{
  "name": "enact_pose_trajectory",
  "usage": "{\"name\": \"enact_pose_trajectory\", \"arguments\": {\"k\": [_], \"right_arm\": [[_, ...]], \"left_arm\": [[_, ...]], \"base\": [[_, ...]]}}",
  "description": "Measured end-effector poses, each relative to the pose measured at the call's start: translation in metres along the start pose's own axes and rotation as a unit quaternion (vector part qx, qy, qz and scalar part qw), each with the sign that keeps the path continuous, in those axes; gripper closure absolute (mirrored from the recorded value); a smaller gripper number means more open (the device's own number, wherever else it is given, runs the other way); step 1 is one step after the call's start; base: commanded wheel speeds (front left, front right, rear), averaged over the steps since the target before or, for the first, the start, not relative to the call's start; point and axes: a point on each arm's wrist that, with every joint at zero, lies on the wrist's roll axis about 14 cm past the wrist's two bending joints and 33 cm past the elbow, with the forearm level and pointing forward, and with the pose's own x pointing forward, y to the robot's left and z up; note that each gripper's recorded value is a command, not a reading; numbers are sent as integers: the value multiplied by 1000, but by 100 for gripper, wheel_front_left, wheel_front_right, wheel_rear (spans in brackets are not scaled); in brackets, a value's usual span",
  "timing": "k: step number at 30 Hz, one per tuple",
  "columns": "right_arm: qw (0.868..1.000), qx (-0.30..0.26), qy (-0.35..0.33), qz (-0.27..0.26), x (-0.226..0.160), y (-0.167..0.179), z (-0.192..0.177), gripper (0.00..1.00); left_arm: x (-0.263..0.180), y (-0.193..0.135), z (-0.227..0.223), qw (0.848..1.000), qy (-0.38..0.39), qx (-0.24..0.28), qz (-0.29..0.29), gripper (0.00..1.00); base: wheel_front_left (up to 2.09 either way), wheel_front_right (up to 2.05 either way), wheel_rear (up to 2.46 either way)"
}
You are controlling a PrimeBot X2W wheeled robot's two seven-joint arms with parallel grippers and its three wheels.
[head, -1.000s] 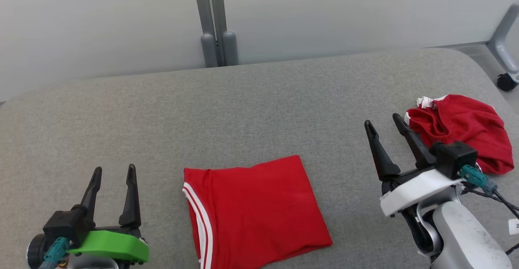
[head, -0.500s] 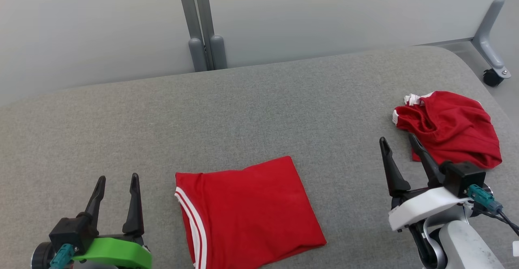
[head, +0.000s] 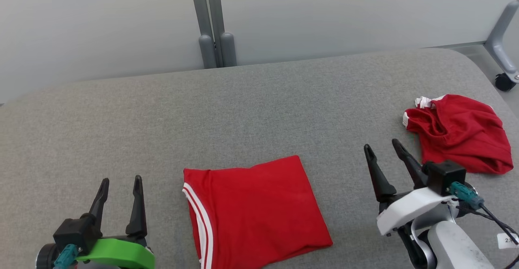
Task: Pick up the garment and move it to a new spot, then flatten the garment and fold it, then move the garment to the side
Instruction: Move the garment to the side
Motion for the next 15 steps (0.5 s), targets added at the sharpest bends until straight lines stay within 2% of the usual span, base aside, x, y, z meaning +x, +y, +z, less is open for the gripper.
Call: {"name": "enact_pose_trajectory", "arguments": {"k": [3, 7, 15], "right_arm": [[999, 13, 40, 24, 8, 16, -14, 0], [989, 19, 137, 49, 16, 33, -46, 0], [947, 72, 305, 77, 12, 63, -104, 0]], "left_arm": [[-3, 3, -2, 1000, 2, -1, 5, 0], [-8, 11, -4, 1000, 7, -1, 16, 0], [-21, 27, -7, 999, 11, -5, 46, 0]], "base": [[0, 0, 0], [0, 0, 0], [0, 0, 0]]}}
